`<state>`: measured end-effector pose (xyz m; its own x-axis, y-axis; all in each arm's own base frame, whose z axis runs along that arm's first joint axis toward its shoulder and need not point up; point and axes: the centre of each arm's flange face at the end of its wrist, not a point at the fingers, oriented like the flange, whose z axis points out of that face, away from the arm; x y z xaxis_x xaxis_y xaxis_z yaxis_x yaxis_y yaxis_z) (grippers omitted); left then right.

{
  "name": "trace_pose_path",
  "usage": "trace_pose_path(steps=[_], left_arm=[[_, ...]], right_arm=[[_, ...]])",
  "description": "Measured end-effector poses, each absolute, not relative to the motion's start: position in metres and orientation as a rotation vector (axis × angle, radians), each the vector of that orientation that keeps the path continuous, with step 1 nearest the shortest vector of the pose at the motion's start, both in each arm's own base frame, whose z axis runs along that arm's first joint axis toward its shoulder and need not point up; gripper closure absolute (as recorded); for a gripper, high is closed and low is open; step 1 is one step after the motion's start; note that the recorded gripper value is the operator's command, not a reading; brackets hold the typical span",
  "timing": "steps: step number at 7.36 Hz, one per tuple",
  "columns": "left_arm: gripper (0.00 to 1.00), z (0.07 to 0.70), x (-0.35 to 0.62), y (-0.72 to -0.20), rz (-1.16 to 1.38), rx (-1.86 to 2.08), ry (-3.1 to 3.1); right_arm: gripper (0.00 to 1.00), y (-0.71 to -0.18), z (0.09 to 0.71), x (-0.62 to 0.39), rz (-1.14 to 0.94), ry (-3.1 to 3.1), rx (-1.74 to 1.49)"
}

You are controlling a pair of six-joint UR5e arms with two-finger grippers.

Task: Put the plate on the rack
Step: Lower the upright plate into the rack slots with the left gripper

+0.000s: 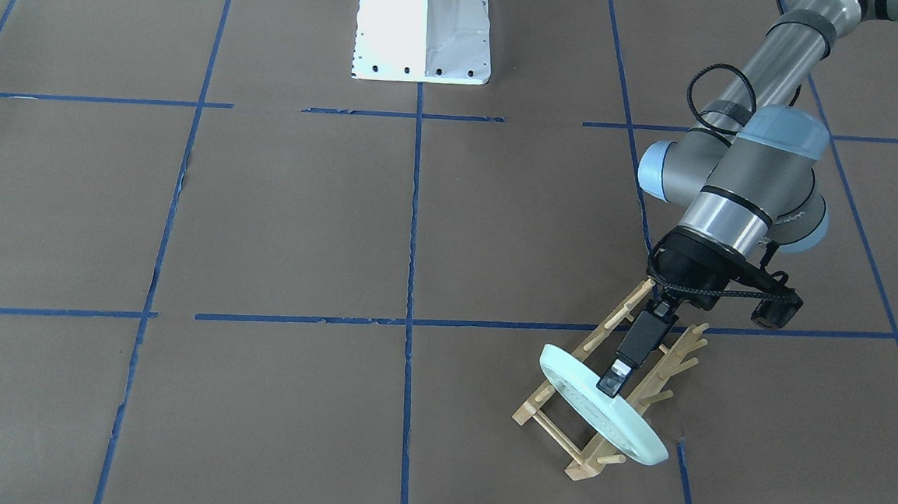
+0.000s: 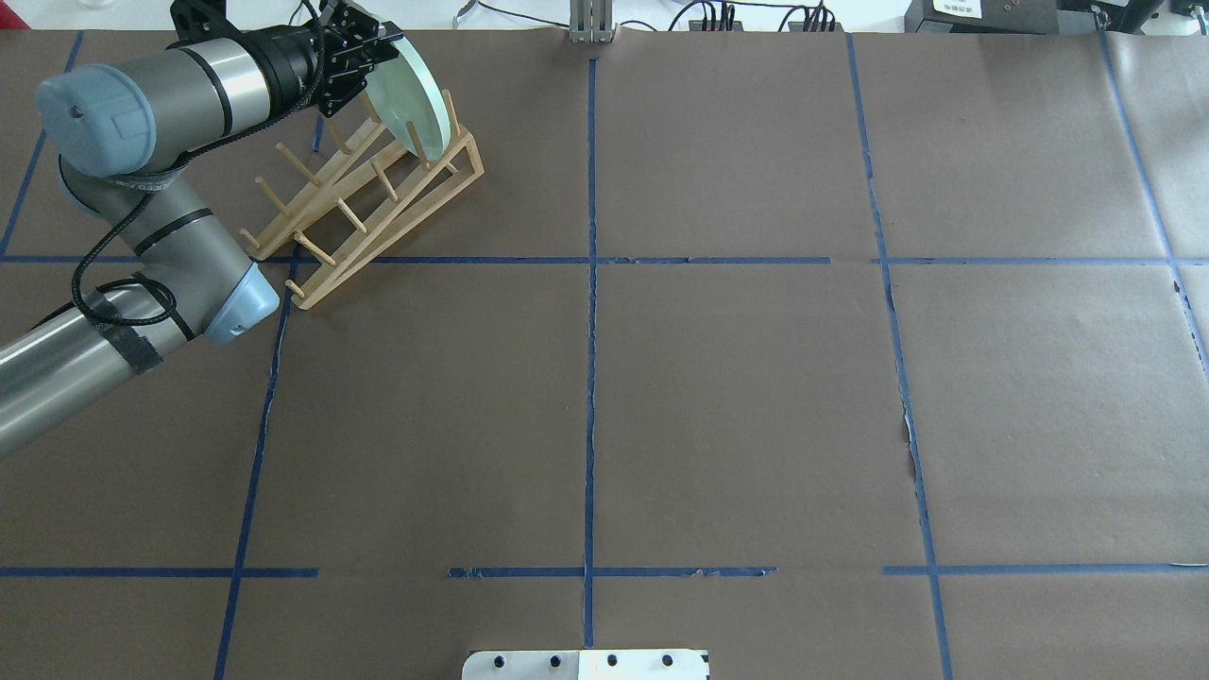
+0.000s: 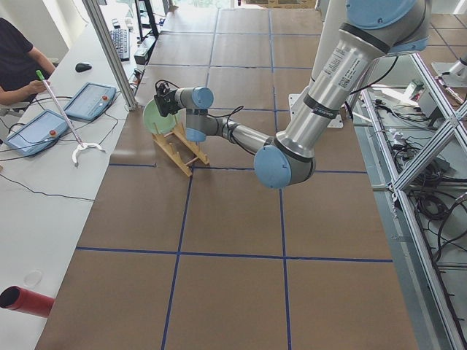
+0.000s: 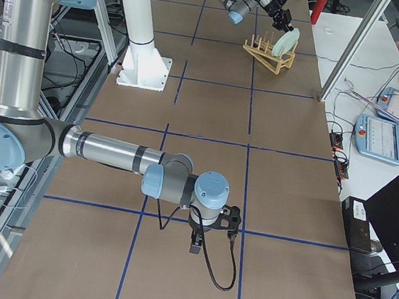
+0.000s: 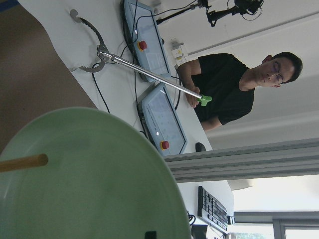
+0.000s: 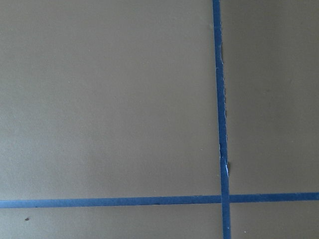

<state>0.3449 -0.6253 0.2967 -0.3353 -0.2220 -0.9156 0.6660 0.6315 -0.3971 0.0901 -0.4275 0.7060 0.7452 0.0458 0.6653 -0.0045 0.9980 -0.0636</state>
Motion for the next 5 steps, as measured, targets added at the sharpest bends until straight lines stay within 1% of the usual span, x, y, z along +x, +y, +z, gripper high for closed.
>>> trace_pose_path(steps=[3, 4, 5], left_arm=[[0.0, 0.261, 0.301, -0.634, -0.928, 0.466, 1.617], [0.0, 0.258, 0.283, -0.637, -0.891, 0.492, 1.541], [0.0, 0.277, 0.254, -0.636, -0.806, 0.489, 1.441]], right_arm=[[0.0, -0.427, 0.706, 0.09, 0.028, -0.73, -0.059], [0.0, -0.428, 0.706, 0.09, 0.028, -0.73, -0.059], [0.0, -0.428, 0.706, 0.09, 0.027, -0.73, -0.059]])
